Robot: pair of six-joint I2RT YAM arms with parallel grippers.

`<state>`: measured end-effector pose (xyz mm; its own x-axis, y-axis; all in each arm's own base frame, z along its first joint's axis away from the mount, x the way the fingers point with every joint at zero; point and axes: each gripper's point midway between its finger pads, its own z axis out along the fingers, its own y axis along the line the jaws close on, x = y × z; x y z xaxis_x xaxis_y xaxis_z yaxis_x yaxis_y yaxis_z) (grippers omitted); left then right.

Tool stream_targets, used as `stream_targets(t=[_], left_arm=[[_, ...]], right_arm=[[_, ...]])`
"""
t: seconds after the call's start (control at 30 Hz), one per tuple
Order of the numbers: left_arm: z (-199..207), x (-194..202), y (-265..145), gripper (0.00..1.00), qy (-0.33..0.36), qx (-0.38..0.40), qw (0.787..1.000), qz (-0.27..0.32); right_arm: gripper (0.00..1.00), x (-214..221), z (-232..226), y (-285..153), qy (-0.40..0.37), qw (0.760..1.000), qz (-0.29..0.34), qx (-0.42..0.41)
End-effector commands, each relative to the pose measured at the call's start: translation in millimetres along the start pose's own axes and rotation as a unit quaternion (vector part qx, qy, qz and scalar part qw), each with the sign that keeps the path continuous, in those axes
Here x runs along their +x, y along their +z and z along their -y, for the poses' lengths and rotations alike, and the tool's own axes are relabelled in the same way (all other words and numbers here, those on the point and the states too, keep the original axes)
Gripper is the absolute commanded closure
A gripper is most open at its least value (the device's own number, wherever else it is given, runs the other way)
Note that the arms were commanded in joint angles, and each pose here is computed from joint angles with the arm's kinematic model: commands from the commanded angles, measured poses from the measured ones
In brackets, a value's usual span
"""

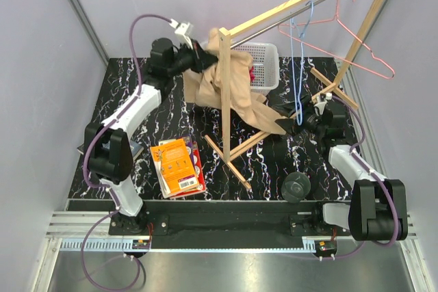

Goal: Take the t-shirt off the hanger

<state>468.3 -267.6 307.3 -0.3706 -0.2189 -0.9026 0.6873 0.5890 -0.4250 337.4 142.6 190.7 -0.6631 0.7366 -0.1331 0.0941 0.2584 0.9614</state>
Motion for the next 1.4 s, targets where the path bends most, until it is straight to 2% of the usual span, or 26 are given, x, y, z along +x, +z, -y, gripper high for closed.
stream_targets(t=[0.0, 0.03, 0.1, 0.17, 0.2, 0.27, 0.5, 0.6, 0.8, 1.0, 1.1, 1.23, 1.37], left_arm=[[19, -100, -5, 1.0, 0.028, 0.036, 0.993, 0.109], [24, -118, -6, 1.0, 0.032, 0.044, 0.991, 0.124], [24, -131, -2, 1.0, 0.022, 0.054, 0.988, 0.141], [38, -160, -7, 1.0, 0.035, 0.083, 0.979, 0.183], [38, -163, -5, 1.0, 0.021, 0.094, 0.976, 0.193], [52, -184, -11, 1.0, 0.042, 0.127, 0.962, 0.238], [57, -223, 0, 1.0, 0.031, 0.177, 0.933, 0.311], [63, -243, -4, 1.0, 0.043, 0.186, 0.91, 0.367], [66, -262, 4, 1.0, 0.072, 0.155, 0.895, 0.412], [61, -259, 16, 1.0, 0.071, 0.135, 0.891, 0.427], [65, -251, 26, 1.0, 0.068, 0.137, 0.897, 0.414], [69, -227, 44, 1.0, 0.063, 0.139, 0.913, 0.379], [47, -174, 73, 1.0, 0.02, 0.123, 0.939, 0.321]], right_arm=[[0.21, 8, -12, -8, -0.04, 0.999, -0.019, -0.024], [0.21, -1, -10, -10, -0.039, 0.999, -0.007, -0.021], [0.21, -1, -8, -10, -0.042, 0.999, -0.008, -0.017], [0.21, -3, -5, -10, -0.045, 0.999, -0.008, -0.014], [0.21, -3, -4, -10, -0.045, 0.999, -0.009, -0.014], [0.21, -4, 0, -10, -0.041, 0.999, -0.012, -0.01], [0.21, -8, 2, -11, -0.049, 0.999, -0.008, -0.009], [0.2, -11, 2, -9, -0.056, 0.998, -0.009, -0.009], [0.2, -14, 14, -7, -0.056, 0.998, -0.015, 0.001], [0.2, -17, 26, -8, -0.053, 0.998, -0.017, 0.009], [0.2, -17, 27, -7, -0.052, 0.998, -0.02, 0.007], [0.19, -18, 28, -8, -0.052, 0.998, -0.018, 0.007], [0.19, -18, 32, -8, -0.049, 0.999, -0.019, 0.008]])
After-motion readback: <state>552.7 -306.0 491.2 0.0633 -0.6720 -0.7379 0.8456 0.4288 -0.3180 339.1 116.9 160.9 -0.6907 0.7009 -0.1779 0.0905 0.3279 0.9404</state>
